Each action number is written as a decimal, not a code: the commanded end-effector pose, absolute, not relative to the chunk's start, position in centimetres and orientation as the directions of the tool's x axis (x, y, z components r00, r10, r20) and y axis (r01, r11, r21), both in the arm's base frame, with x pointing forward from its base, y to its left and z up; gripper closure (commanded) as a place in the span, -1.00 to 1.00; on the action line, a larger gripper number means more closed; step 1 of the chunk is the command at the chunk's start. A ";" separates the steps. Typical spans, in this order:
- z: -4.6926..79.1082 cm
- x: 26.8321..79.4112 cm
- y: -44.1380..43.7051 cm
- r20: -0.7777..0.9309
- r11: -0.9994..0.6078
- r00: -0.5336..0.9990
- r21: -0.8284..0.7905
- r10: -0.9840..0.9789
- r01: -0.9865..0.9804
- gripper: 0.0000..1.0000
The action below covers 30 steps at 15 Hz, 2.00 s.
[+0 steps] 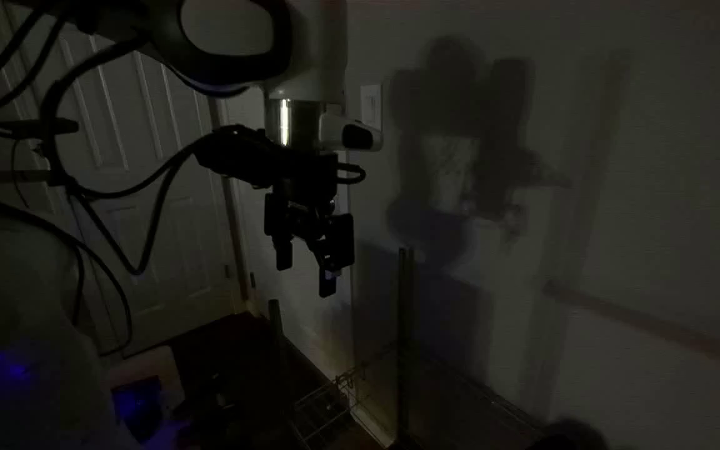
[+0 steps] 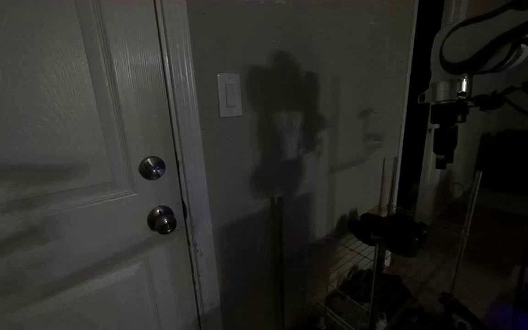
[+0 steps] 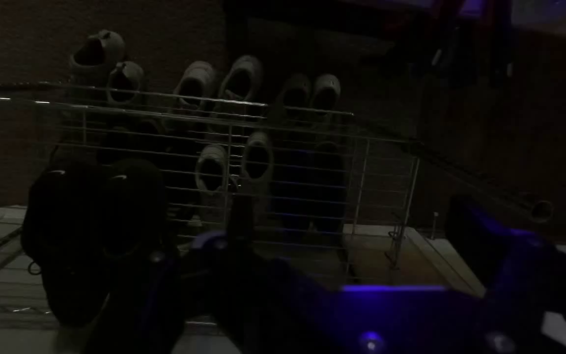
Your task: Turn on the light
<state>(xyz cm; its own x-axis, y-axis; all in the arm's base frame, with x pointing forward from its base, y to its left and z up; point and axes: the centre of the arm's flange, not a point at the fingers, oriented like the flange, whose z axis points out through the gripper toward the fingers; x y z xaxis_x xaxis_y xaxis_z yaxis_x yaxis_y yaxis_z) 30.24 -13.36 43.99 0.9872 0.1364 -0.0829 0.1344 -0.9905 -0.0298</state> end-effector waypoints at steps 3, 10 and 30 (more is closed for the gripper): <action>44.0 30.2 -13.4 -0.083 -0.990 0.987 -0.030 0.136 0.134 -1.00; 44.3 32.0 -12.5 -0.031 -0.990 0.989 -0.015 0.143 0.143 -1.00; 50.7 34.0 8.4 0.272 -0.806 0.759 0.188 0.592 0.561 -1.00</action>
